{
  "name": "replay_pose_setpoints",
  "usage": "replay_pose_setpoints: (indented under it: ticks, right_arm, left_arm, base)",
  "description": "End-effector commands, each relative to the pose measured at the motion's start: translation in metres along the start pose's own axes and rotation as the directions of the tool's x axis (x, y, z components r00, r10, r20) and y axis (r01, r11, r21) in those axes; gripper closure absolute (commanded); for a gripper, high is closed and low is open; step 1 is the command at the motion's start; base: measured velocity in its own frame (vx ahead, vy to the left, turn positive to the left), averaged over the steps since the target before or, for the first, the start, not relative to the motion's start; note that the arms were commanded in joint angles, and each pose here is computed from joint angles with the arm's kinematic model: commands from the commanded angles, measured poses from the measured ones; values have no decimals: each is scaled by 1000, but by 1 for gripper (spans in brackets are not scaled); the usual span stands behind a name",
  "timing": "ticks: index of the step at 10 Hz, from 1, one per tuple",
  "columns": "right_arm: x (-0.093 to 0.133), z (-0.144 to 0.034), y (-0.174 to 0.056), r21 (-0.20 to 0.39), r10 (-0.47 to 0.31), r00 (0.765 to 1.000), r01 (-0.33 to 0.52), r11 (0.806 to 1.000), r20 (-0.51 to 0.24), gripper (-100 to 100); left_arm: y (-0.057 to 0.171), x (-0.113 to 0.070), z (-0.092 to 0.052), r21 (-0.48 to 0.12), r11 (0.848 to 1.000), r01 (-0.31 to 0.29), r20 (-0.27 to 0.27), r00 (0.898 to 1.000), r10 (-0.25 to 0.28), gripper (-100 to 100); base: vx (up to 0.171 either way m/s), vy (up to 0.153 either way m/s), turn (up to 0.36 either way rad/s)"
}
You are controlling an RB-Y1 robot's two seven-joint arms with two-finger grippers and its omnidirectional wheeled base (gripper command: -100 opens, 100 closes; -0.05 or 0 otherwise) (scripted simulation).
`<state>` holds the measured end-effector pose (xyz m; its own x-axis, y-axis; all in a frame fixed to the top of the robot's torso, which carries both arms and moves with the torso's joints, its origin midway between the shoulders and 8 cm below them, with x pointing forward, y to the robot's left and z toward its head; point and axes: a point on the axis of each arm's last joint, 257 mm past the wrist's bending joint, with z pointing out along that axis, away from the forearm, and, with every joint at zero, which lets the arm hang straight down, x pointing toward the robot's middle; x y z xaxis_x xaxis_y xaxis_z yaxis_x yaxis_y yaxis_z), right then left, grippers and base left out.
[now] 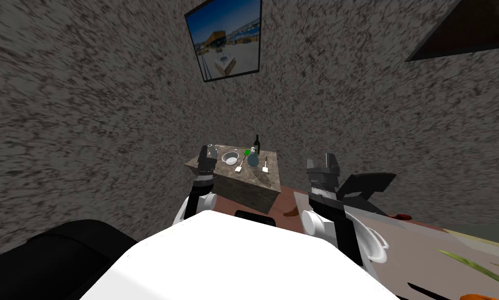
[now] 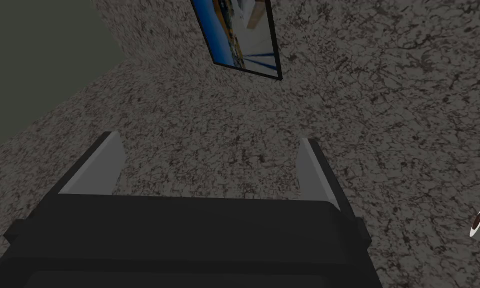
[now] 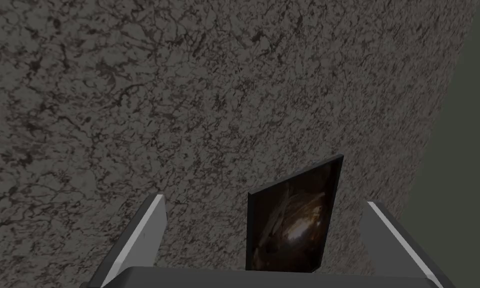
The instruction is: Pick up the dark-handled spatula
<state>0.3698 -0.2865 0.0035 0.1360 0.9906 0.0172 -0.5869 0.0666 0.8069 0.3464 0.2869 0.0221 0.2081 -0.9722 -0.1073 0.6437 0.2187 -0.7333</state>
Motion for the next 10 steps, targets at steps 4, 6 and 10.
replay_pose_setpoints:
  ticks: [4,6,10]
  right_arm:
    - [15,9,-37,102,-118,985,130,986,-123,-100]
    - [17,11,-52,140,-149,977,170,975,-153,-100]
    - [17,13,-84,215,-215,952,262,941,-219,-100]
  left_arm:
    - [0,0,0,0,1000,0,0,1000,0,0]
    - [0,0,0,0,1000,0,0,1000,0,0]
    - [0,0,0,0,1000,0,0,1000,0,0]
  base:
    - [-79,-3,206]
    - [-56,-7,124]
    - [-70,-12,188]
